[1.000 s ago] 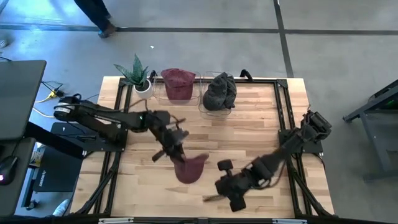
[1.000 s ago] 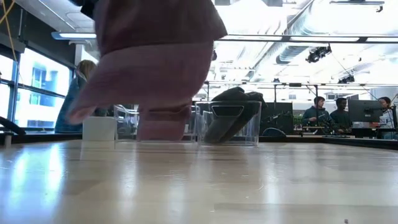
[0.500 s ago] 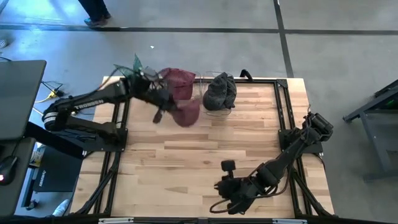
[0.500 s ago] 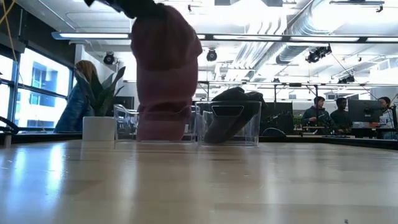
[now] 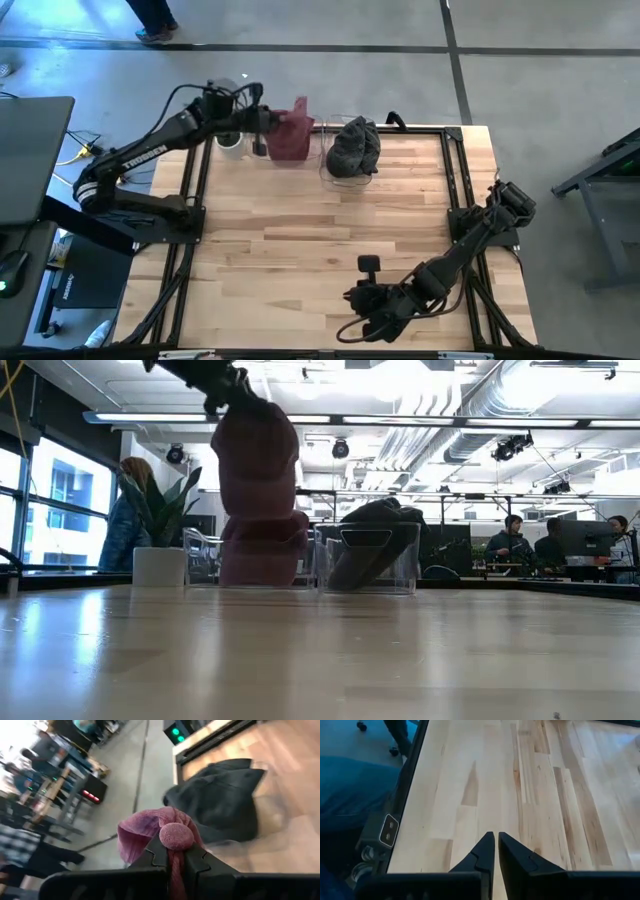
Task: Pick & Place hat
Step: Put the red cap into the left transparent bin
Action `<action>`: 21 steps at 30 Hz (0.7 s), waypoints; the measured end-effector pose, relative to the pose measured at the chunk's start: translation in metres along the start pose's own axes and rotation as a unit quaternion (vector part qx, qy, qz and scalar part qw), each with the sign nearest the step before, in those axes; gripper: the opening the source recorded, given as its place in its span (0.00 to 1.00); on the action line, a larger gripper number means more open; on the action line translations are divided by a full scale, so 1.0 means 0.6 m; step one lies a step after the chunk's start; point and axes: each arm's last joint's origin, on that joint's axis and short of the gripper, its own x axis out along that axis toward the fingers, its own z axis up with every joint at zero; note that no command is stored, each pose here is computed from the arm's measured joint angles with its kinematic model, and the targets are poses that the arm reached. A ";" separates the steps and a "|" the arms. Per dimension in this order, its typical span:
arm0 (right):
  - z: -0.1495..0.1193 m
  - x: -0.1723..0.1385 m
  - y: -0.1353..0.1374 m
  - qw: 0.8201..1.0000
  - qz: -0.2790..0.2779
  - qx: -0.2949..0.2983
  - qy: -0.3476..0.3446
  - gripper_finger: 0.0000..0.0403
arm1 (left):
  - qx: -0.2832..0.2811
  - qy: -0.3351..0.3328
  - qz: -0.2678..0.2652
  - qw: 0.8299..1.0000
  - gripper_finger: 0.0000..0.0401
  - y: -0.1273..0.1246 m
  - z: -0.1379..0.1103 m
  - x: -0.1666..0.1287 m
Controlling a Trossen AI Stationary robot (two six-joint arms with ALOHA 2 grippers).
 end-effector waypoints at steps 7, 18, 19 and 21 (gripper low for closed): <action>0.001 0.001 -0.002 1.000 -0.010 0.002 -0.006 0.04 | 0.000 0.039 -0.006 0.999 0.00 0.016 -0.046 0.043; 0.003 0.001 -0.001 1.000 -0.008 0.018 -0.011 0.04 | 0.026 0.087 0.018 0.996 0.00 0.015 -0.071 0.091; 0.003 0.001 -0.001 1.000 -0.008 0.019 -0.011 0.04 | 0.035 0.090 0.027 0.995 0.00 0.016 -0.068 0.092; 0.003 0.001 -0.001 1.000 -0.009 0.018 -0.011 0.04 | 0.055 0.099 0.037 0.993 0.00 0.014 -0.064 0.094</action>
